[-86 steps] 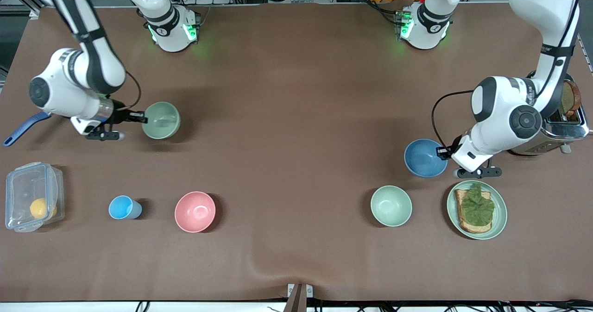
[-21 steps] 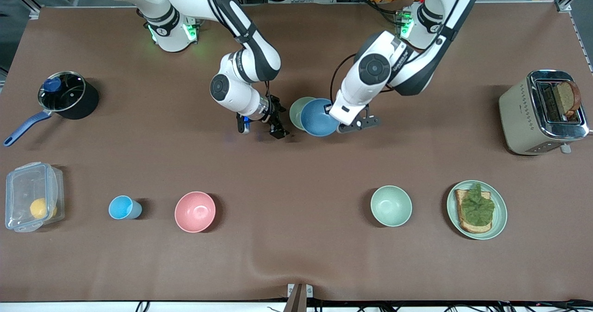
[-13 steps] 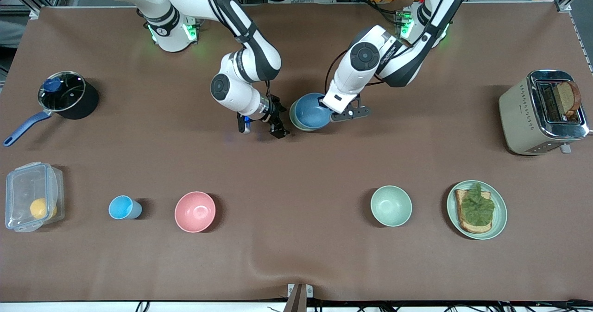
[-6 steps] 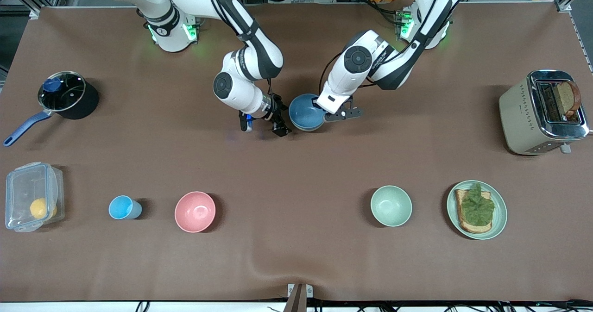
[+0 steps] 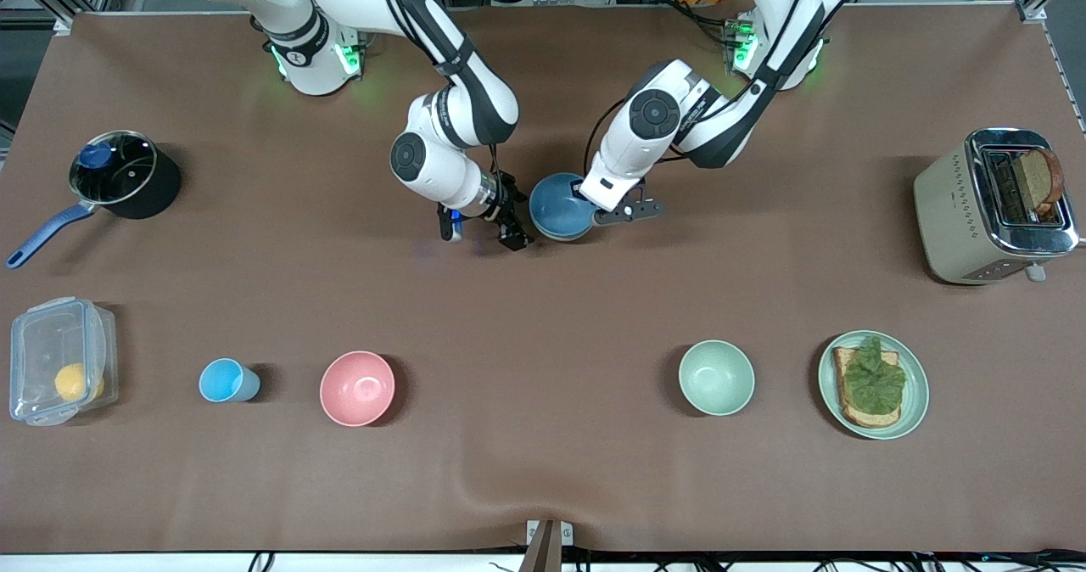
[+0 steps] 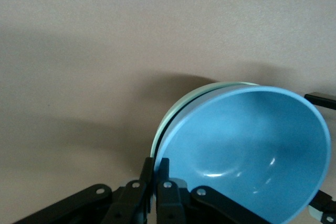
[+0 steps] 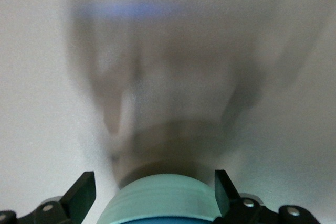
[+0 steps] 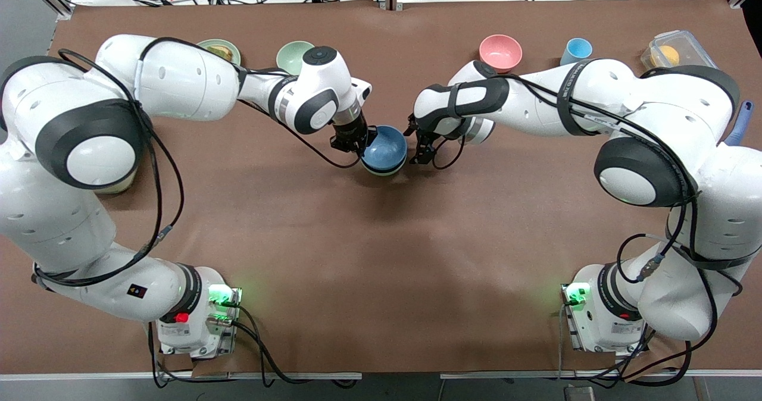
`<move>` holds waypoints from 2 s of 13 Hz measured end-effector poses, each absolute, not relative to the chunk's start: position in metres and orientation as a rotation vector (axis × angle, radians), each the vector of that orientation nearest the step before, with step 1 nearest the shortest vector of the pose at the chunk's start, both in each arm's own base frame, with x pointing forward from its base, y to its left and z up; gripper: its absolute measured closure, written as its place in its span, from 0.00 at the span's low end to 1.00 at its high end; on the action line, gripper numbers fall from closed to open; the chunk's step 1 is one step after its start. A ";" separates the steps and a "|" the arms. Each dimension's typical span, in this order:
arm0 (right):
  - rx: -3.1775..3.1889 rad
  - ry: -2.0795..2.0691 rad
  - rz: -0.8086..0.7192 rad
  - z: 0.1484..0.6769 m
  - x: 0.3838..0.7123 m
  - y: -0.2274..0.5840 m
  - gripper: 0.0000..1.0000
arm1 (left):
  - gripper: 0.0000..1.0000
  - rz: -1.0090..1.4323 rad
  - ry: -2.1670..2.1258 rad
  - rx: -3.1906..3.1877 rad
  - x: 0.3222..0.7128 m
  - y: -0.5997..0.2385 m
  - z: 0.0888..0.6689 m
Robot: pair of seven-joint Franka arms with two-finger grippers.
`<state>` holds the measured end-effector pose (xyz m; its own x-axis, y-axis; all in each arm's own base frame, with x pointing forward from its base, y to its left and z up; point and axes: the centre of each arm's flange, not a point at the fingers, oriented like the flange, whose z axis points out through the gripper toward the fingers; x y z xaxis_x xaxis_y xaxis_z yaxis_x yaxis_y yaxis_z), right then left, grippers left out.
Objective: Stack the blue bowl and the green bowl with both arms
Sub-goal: 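Lower the blue bowl into the green bowl with the left gripper, then open the left gripper and withdraw both grippers from the stacked bowls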
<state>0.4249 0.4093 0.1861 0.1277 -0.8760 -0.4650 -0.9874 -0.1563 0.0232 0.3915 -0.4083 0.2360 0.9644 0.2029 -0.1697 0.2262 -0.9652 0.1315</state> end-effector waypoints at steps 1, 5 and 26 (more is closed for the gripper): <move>-2.119 1.821 0.545 0.186 0.425 0.409 0.00 | 0.95 -0.238 0.326 2.966 0.391 -0.408 0.234; -2.120 1.820 0.545 0.186 0.425 0.409 0.00 | 0.84 -0.239 0.331 2.960 0.392 -0.409 0.230; -2.467 1.692 0.790 0.241 0.468 0.248 0.00 | 0.00 0.266 0.546 2.971 0.541 -0.184 0.593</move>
<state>0.4676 0.2481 0.2413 0.2717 -0.8594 -0.4332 -0.8837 -0.4010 0.2413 0.5406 -0.1840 0.5925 0.9201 0.3612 0.1516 0.3422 -0.9294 0.1380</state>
